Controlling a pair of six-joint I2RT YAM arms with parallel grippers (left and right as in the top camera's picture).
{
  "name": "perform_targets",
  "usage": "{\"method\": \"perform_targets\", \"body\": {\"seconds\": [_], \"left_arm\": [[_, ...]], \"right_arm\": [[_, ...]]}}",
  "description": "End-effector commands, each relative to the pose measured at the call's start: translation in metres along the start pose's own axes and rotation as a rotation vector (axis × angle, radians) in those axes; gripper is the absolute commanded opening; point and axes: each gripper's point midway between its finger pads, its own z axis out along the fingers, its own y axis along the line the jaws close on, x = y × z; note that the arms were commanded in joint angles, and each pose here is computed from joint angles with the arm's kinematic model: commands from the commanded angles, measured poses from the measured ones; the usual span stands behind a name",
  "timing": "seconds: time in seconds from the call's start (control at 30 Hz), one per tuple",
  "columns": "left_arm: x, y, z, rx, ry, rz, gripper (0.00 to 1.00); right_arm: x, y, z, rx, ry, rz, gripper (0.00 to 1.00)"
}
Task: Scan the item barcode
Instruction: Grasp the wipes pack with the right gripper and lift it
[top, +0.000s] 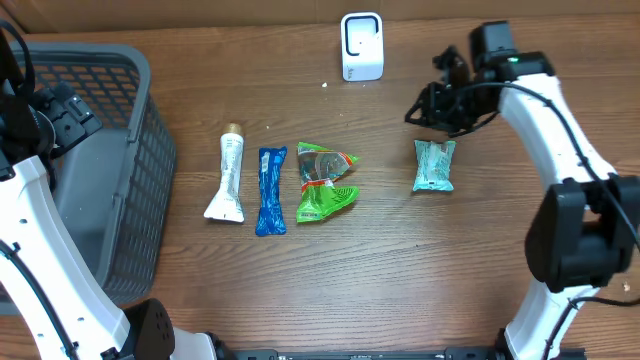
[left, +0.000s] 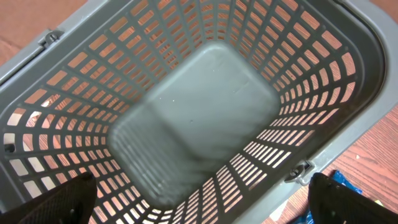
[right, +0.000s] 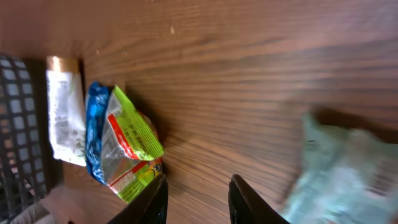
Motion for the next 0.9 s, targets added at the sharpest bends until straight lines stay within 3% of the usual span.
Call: {"method": "perform_targets", "body": {"seconds": [0.0, 0.4, 0.87], "left_arm": [[0.000, 0.002, 0.003, -0.017, 0.005, 0.005, 0.99], [0.000, 0.002, 0.003, -0.017, 0.005, 0.005, 1.00], [0.000, 0.002, 0.003, -0.017, 0.005, 0.005, 1.00]], "right_arm": [[0.020, -0.009, 0.031, 0.069, 0.092, 0.086, 0.34], [0.074, -0.047, 0.040, 0.321, 0.257, 0.208, 0.40], [0.081, -0.122, -0.003, 0.615, 0.261, 0.276, 0.42]]}}
